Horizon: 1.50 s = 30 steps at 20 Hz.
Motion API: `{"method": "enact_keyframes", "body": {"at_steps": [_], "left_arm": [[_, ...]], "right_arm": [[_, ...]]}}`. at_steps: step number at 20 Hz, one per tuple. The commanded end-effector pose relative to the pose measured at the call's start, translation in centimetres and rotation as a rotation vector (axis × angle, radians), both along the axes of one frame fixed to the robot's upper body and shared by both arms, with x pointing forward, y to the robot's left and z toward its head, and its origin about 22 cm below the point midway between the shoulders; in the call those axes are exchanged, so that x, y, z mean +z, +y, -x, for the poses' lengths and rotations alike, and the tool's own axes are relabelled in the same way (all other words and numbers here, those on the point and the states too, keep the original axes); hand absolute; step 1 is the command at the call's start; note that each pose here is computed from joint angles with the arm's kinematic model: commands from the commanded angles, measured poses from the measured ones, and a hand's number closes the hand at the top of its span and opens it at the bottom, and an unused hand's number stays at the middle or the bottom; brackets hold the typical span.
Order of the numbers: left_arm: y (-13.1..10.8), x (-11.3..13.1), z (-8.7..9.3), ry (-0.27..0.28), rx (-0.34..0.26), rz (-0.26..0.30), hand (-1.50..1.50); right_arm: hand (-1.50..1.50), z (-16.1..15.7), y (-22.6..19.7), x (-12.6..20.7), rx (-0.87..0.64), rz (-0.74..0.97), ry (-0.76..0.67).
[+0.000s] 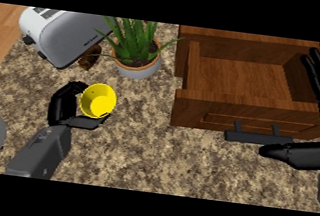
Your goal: Pick up the cup, place it into the drawer and close the drawer
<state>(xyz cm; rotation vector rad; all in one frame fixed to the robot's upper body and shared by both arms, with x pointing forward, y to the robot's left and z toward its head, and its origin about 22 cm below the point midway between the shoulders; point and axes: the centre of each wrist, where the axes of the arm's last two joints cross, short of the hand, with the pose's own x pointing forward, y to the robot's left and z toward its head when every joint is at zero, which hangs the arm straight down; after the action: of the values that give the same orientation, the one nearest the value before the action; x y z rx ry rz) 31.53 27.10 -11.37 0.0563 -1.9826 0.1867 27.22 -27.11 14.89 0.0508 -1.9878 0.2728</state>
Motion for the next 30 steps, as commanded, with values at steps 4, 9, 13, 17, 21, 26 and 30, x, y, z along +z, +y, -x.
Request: {"method": "enact_keyframes", "body": {"at_steps": [4,9,13,17,21,26,30], "left_arm": [[-3.6,5.5,-5.0,-0.191,-0.215,0.021,1.5],[-9.2,11.8,-8.8,-0.212,-0.298,-0.003,1.5],[-12.0,16.2,-10.2,-0.205,-0.362,-0.026,1.5],[-14.3,19.7,-11.2,-0.223,-0.351,-0.064,1.5],[-15.8,23.0,-11.5,-0.213,-0.349,-0.111,1.5],[-16.4,22.9,-11.1,-0.125,-0.277,-0.163,1.5],[-16.9,22.9,-10.5,-0.064,-0.241,-0.186,1.5]], "right_arm": [[-1.5,0.6,-1.3,0.0,-0.022,0.005,-0.005],[-1.5,-0.4,0.7,-0.5,-0.037,0.014,0.009],[-1.5,0.2,-1.2,-0.5,-0.044,0.024,0.011],[-1.5,-0.4,-0.1,-0.7,-0.031,-0.003,0.006],[-1.5,-0.6,0.0,-0.1,-0.034,-0.001,0.001],[-1.5,-0.6,0.5,0.0,0.002,0.029,0.009],[-1.5,-1.1,0.9,-0.5,0.03,0.016,-0.005]]}}
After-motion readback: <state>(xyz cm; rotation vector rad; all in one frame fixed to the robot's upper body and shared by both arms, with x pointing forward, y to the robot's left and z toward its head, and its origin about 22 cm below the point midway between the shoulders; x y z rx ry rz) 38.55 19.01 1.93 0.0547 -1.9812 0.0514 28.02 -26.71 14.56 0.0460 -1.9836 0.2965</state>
